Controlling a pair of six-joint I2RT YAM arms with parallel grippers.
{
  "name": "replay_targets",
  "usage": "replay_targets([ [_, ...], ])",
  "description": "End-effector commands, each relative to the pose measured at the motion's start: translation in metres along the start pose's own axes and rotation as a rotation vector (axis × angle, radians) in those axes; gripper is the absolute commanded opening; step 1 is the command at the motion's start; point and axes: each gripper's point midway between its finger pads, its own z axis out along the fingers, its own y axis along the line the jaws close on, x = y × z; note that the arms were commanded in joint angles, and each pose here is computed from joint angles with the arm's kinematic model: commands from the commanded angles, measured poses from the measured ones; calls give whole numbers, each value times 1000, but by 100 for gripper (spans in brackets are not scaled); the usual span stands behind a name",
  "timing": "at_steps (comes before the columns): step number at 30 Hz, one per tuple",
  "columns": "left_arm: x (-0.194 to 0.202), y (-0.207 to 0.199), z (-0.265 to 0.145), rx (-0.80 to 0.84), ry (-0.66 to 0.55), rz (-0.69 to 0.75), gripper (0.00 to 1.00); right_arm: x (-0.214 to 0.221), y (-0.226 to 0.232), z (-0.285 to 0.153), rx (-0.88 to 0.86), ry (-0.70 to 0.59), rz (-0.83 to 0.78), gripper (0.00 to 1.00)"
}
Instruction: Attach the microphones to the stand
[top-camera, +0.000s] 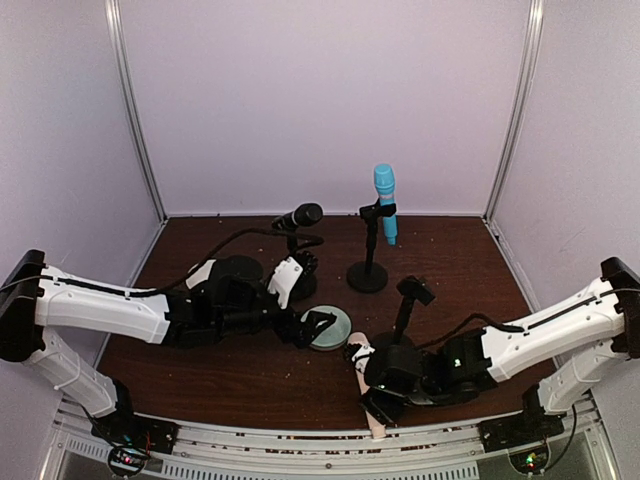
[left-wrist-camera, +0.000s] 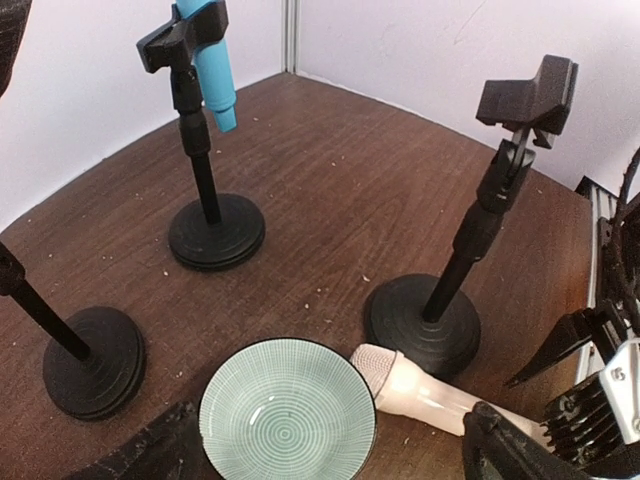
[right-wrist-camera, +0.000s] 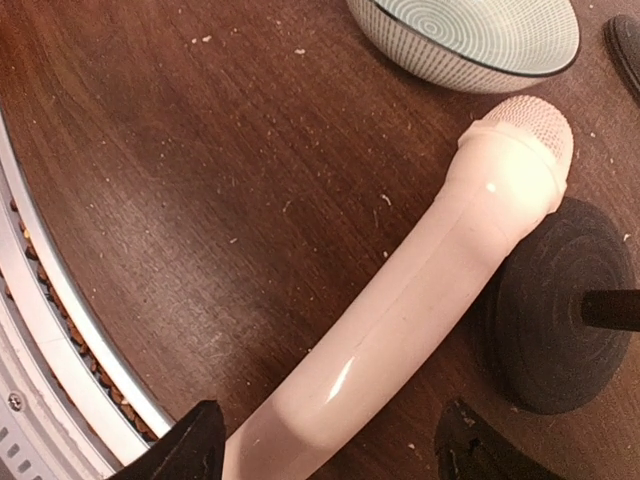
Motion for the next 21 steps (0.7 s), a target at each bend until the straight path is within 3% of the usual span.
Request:
replay_targets([
  [1, -10, -1, 2, 8, -25, -13, 92, 13, -7, 9, 24, 94, 25, 73],
  [13, -5, -3, 6, 22, -13, -17, 92, 36, -5, 32, -42, 213, 93, 58],
  [16, -5, -4, 6, 24, -13, -18, 92, 42, -9, 41, -43, 245, 132, 47],
  [21, -3, -4, 5, 27, -9, -23, 92, 42, -23, 39, 10, 230, 196, 37],
])
